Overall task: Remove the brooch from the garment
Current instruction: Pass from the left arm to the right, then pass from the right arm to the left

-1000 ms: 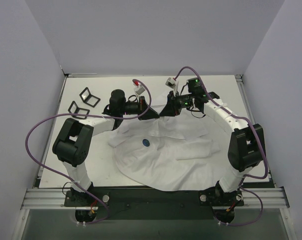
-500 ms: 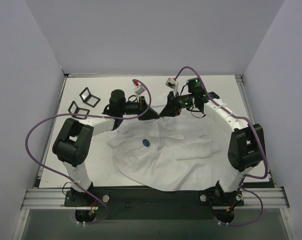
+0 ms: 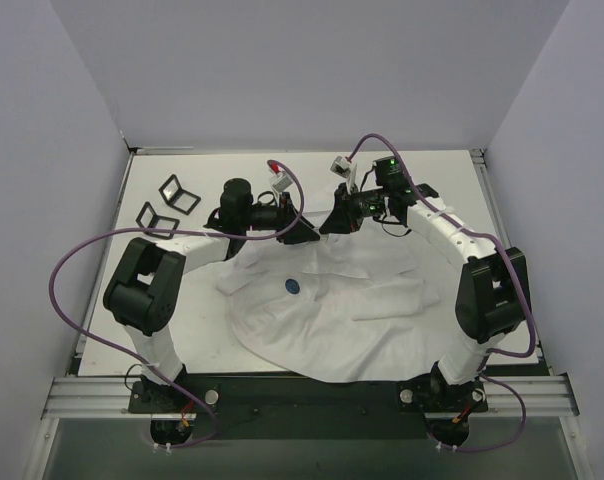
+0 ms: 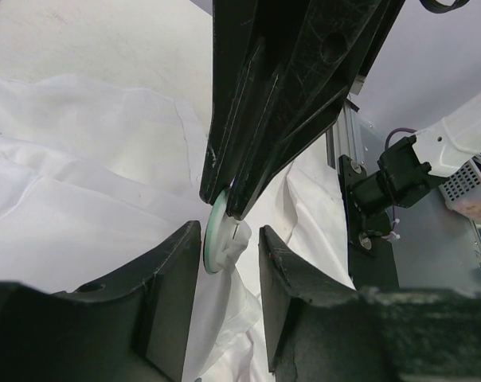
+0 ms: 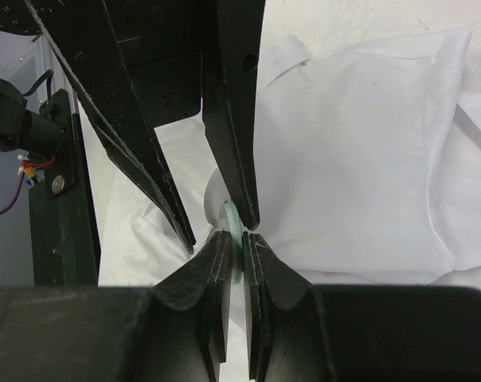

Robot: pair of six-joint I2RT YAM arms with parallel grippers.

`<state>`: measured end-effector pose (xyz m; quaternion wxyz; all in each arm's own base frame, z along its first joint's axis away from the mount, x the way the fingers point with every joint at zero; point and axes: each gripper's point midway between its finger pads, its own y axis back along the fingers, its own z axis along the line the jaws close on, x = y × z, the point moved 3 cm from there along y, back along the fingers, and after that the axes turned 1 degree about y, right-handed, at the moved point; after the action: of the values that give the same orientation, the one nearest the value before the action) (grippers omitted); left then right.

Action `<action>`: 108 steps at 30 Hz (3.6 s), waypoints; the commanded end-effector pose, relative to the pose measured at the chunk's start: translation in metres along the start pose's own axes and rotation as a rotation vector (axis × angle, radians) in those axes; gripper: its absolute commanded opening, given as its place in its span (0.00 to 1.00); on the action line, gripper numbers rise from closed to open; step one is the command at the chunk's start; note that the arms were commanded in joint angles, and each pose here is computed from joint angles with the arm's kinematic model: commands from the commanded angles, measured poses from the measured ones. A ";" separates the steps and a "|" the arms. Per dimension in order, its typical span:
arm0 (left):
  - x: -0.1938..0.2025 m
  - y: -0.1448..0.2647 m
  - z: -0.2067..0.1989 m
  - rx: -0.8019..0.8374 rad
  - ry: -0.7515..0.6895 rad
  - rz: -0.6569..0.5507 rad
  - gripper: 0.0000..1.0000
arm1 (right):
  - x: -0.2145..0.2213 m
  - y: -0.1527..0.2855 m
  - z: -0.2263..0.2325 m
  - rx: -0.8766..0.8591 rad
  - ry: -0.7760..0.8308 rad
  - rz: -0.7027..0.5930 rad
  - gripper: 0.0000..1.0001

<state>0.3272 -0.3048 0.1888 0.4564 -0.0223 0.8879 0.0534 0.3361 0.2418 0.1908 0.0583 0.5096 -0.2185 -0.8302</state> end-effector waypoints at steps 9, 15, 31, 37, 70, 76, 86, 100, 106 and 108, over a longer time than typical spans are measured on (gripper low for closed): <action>-0.036 0.004 -0.022 0.000 -0.155 -0.029 0.52 | -0.011 0.004 0.000 0.000 0.055 -0.018 0.00; -0.044 0.005 -0.019 -0.060 -0.196 -0.016 0.63 | -0.009 0.004 -0.002 0.015 0.060 -0.002 0.00; -0.019 0.013 -0.012 -0.205 -0.354 0.171 0.97 | -0.002 0.010 0.011 -0.006 0.053 0.080 0.00; -0.014 -0.006 -0.023 -0.149 -0.379 0.128 0.97 | 0.005 0.008 0.014 -0.029 0.043 0.087 0.00; 0.004 -0.006 -0.019 -0.131 -0.311 0.090 0.64 | 0.002 0.011 0.025 -0.103 0.029 0.045 0.00; 0.005 -0.007 -0.018 -0.131 -0.301 0.086 0.63 | 0.003 0.011 0.024 -0.100 0.025 0.043 0.00; 0.006 -0.006 -0.019 -0.129 -0.298 0.083 0.51 | 0.003 0.011 0.023 -0.084 0.032 0.045 0.00; 0.006 -0.006 -0.015 -0.131 -0.280 0.078 0.41 | 0.004 0.010 0.023 -0.092 0.031 0.044 0.00; 0.007 -0.005 -0.015 -0.127 -0.272 0.077 0.41 | 0.004 0.011 0.023 -0.087 0.032 0.045 0.00; 0.006 -0.005 -0.015 -0.128 -0.272 0.075 0.41 | 0.004 0.011 0.023 -0.086 0.032 0.046 0.00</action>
<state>0.3067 -0.3108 0.1808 0.5501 -0.0001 0.8218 0.1485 0.3166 0.2363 0.1890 0.1049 0.4997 -0.2196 -0.8313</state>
